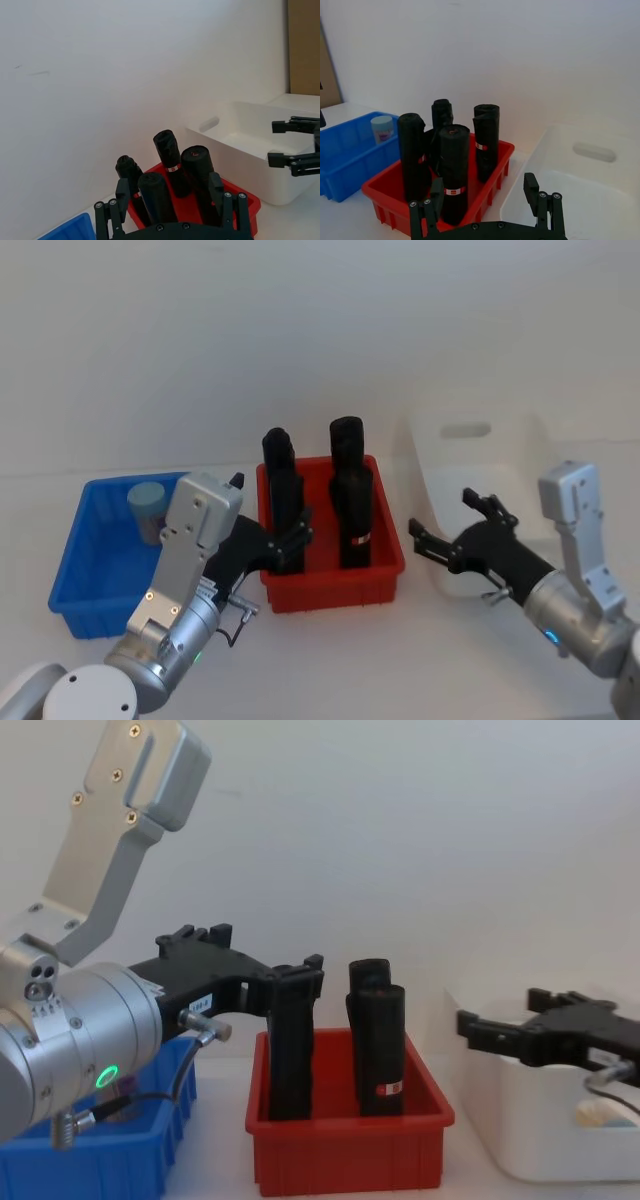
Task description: Pick the cotton swabs from the blue box and place them into the white box.
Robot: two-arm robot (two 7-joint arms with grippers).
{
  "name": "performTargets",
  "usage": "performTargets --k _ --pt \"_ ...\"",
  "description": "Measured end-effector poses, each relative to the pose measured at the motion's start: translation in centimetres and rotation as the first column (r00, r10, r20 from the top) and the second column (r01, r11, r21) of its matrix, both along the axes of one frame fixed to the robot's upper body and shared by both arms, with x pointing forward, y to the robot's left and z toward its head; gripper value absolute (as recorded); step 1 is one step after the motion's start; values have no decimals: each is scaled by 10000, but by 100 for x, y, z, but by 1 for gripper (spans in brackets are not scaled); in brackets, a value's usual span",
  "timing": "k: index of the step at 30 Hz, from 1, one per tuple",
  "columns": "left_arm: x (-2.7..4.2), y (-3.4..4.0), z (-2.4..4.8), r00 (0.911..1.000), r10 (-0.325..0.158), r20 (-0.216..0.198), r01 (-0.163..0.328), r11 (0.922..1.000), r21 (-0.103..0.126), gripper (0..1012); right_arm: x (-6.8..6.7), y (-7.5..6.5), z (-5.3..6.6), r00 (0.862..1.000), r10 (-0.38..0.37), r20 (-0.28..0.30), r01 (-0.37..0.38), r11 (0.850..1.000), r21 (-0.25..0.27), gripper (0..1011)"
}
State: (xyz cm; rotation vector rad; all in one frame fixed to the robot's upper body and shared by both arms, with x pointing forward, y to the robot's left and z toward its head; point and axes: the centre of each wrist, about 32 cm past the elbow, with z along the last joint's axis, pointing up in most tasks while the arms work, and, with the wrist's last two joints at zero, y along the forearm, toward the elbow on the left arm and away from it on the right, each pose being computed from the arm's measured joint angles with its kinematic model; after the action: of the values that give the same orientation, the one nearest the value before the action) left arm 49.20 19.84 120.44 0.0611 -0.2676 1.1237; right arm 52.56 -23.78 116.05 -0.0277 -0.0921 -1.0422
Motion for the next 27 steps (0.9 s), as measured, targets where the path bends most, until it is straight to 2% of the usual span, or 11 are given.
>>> performTargets --k 6,8,9,12,17,27 --pt "0 0 0 10000 -1 0 1 10000 -1 1004 295 96 -48 9960 893 28 -893 9960 -77 1002" --pt "0 0 0 10000 1 0 -1 10000 0 1004 356 118 -55 9943 1069 28 -1069 9942 -93 1002" --pt "0 0 0 10000 0 0 0 10000 0 1004 427 143 -68 9923 1235 -4 -1235 9923 -104 1002" --pt "0 0 0 10000 0 0 0 10000 0 1004 517 176 -79 9887 1497 7 -1496 9887 -125 1002" --pt "0 0 0 10000 0 0 0 10000 -1 1004 747 270 -113 9787 2051 -100 -2053 9785 -186 1002" --pt "0 0 0 10000 0 -1 0 10000 0 1004 979 382 -144 9660 2579 -197 -2584 9656 -302 1002"
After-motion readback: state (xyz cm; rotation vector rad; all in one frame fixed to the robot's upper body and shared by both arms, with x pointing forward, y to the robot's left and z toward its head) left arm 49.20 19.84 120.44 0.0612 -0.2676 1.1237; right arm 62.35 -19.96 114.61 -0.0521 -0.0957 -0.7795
